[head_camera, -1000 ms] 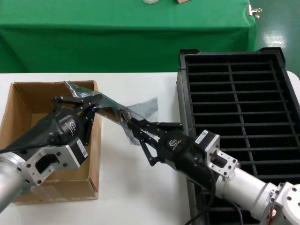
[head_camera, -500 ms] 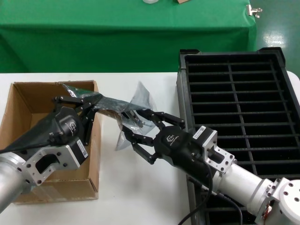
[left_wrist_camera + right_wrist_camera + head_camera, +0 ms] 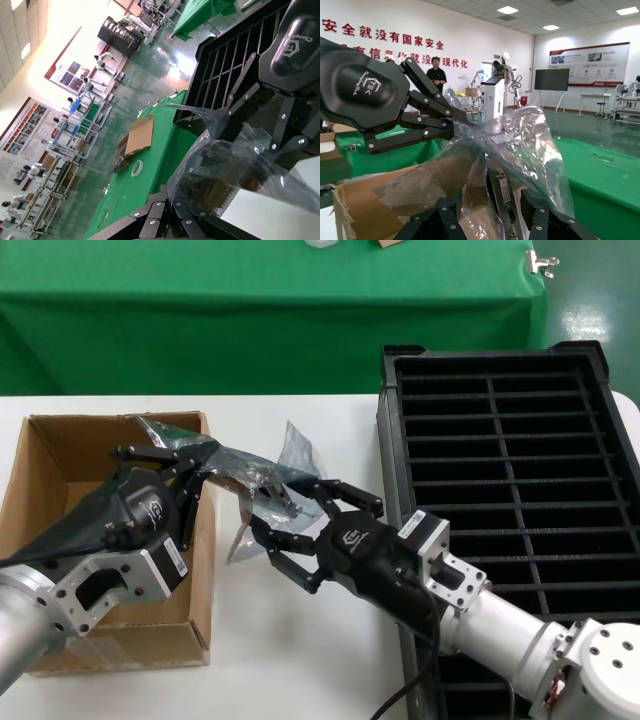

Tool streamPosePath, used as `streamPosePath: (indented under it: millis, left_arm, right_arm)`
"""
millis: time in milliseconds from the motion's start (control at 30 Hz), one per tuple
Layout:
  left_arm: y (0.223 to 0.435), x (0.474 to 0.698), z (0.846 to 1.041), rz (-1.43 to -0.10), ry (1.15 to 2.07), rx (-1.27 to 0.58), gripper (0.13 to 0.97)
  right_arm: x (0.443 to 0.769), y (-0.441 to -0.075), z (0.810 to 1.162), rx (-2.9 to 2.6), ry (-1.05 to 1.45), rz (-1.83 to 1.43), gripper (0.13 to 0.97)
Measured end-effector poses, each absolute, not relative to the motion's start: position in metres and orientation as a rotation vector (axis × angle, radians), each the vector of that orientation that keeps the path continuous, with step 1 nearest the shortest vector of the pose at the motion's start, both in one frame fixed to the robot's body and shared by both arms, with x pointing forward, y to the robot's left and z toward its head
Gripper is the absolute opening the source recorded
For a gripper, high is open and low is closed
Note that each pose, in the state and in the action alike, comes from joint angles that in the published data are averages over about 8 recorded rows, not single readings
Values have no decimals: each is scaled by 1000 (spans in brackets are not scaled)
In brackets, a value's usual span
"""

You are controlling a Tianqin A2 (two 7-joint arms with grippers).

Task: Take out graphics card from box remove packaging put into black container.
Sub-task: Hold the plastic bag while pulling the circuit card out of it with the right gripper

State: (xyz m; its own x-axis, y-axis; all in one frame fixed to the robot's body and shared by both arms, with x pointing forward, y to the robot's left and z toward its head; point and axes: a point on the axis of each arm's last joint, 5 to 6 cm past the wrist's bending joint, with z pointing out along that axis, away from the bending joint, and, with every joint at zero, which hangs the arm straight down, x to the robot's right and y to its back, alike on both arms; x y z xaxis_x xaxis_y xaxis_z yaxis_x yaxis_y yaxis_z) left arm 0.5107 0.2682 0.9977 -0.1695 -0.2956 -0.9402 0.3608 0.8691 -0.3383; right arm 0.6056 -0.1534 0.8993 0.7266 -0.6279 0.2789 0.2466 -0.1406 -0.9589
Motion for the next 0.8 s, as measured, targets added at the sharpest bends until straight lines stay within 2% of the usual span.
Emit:
streamPosePath:
  millis: [133, 433, 700, 800]
  left_arm:
    - [268, 511, 998, -580, 1642, 51, 139]
    - [268, 511, 998, -580, 1642, 51, 139]
    - [268, 511, 998, -580, 1642, 51, 139]
    - [268, 511, 998, -580, 1642, 51, 139]
  right_arm:
    - [607, -150, 898, -1535, 322, -771, 434]
    - [610, -149, 900, -1528, 323, -771, 339]
    - [612, -150, 901, -1525, 326, -774, 214]
    - [612, -151, 900, -1526, 327, -775, 214]
